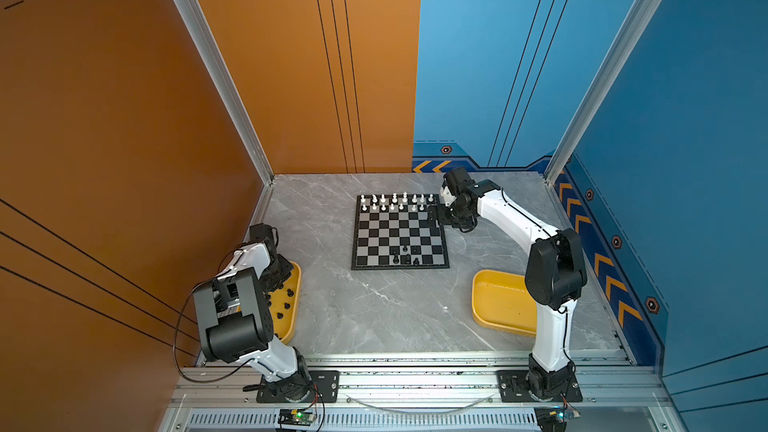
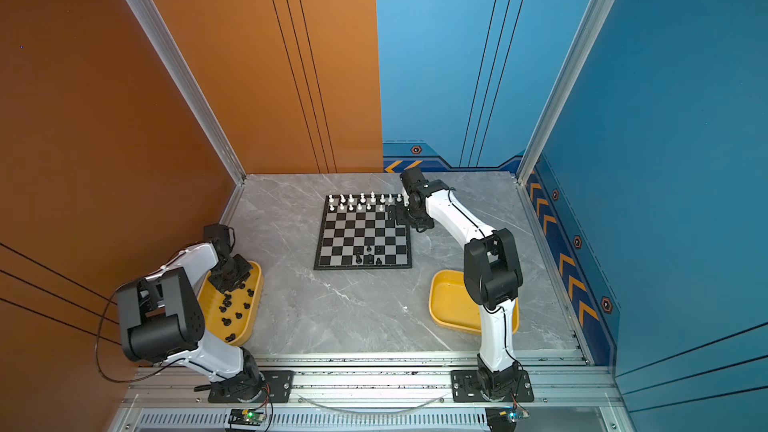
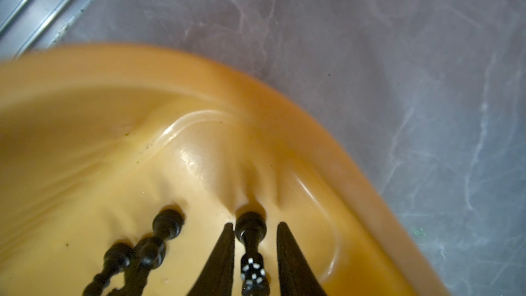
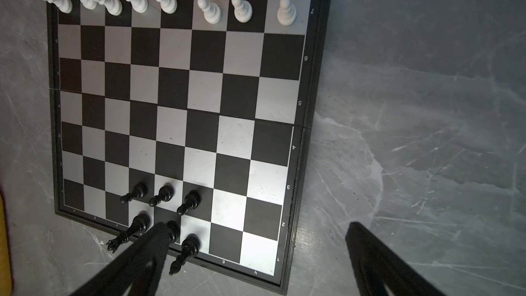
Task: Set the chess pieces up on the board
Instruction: 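Close the left gripper around the black rook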
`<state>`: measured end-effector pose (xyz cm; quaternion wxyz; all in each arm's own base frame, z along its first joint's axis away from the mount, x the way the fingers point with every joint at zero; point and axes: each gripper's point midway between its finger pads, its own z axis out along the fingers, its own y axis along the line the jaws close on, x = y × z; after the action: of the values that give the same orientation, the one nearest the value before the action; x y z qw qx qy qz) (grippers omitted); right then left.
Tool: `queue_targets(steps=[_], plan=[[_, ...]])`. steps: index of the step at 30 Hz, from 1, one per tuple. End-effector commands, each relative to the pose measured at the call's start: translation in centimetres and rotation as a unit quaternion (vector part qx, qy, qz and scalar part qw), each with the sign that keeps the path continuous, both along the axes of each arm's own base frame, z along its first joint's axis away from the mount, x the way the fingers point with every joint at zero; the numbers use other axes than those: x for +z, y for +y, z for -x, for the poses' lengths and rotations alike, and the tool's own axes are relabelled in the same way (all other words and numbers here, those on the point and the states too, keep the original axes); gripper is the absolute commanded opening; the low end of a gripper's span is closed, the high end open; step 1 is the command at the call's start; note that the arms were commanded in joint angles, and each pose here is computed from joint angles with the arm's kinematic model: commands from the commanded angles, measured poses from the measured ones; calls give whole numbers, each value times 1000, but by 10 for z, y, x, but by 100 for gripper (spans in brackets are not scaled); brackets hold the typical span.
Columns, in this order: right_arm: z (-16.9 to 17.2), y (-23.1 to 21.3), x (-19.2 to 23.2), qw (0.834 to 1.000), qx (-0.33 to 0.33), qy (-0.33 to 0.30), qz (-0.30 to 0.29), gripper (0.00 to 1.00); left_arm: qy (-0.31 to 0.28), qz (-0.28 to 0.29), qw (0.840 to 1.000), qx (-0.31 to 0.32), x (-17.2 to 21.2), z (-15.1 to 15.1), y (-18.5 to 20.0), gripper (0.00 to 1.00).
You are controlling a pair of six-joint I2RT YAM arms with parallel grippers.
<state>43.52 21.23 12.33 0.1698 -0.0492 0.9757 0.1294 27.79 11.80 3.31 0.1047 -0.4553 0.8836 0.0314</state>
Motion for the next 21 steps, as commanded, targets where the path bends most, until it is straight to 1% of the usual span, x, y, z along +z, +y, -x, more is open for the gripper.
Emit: queue_targets(steps=[1,3,5,7,8,9,12,15,21], plan=[[7,-5,16,1000,4,-13,12,100,-7,2,1000,-7,3,-5,-1,24],[6,-5,16,1000,5,-13,13,100,-7,2,1000,-8,3,-5,-2,24],[6,-4,16,1000,6,-14,14,100,-6,1,1000,-7,3,-4,-2,21],[6,-4,16,1000,8,-15,15,100,-6,1,1000,-8,2,-3,-2,17],[6,-3,16,1000,9,-15,15,100,-7,1,1000,-10,3,-4,-2,12],[6,-3,17,1000,9,-16,16,100,-8,3,1000,-11,3,-4,-3,9],[5,-1,20,1000,12,-18,12,100,-16,5,1000,-12,9,-6,-4,6],[5,1,24,1000,14,-21,11,100,-27,5,999,-17,21,-9,-5,4],[8,3,25,1000,21,-18,14,100,-49,4,998,-43,61,-12,-16,2]])
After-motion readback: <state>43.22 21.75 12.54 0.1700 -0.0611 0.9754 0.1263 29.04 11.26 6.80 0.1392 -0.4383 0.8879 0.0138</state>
